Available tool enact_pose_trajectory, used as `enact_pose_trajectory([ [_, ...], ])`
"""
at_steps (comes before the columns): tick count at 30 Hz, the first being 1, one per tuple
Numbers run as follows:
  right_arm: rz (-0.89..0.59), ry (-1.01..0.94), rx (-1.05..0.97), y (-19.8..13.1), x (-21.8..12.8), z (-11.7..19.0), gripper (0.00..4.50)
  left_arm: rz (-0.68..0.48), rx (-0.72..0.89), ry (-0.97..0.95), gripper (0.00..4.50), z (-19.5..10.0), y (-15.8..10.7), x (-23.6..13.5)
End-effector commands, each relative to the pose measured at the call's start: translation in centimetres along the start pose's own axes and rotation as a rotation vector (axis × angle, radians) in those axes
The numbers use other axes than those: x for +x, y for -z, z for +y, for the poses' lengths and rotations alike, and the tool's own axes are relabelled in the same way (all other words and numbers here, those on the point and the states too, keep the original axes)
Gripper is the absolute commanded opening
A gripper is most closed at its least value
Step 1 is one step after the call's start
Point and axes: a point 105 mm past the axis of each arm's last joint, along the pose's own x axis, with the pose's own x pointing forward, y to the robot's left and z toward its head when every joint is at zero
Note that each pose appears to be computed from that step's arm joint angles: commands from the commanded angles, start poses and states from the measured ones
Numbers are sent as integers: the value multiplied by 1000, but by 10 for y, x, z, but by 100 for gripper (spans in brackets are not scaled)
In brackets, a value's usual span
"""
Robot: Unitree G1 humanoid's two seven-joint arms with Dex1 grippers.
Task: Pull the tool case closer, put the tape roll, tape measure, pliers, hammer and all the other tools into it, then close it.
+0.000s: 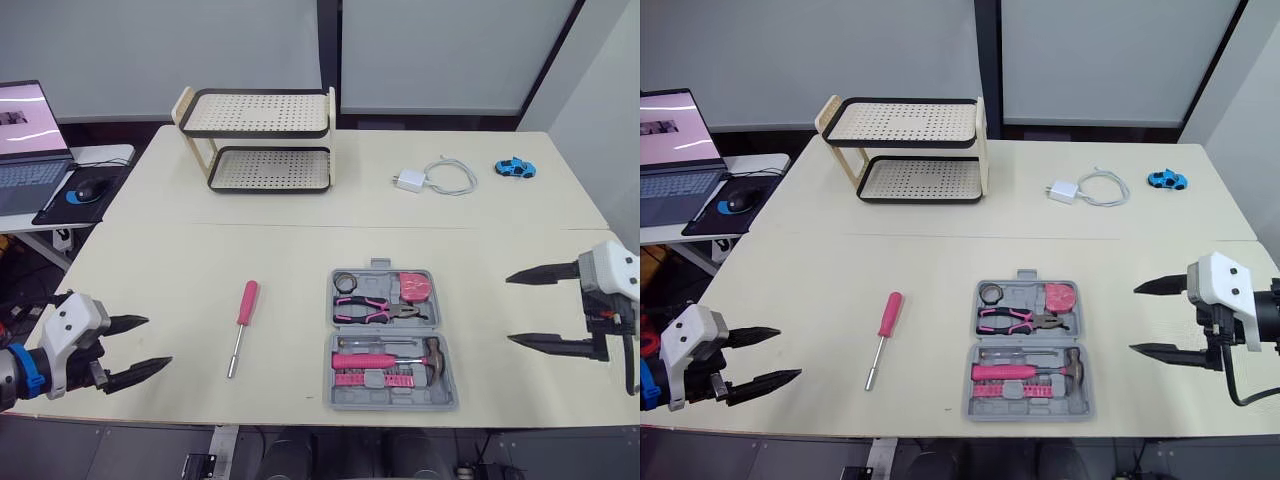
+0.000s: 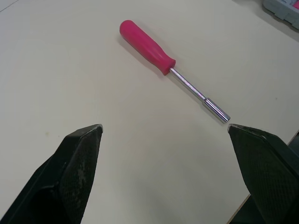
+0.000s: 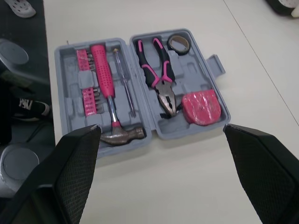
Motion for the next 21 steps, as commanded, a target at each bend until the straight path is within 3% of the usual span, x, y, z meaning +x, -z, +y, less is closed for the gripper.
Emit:
enact_pose_trajectory([
  [1, -21, -6, -41, -9, 3, 1, 450, -10, 25, -30, 448, 7, -6, -7],
  [21, 62, 119, -55, 20, -8, -6, 450, -43, -87, -107, 448, 1, 11, 1],
])
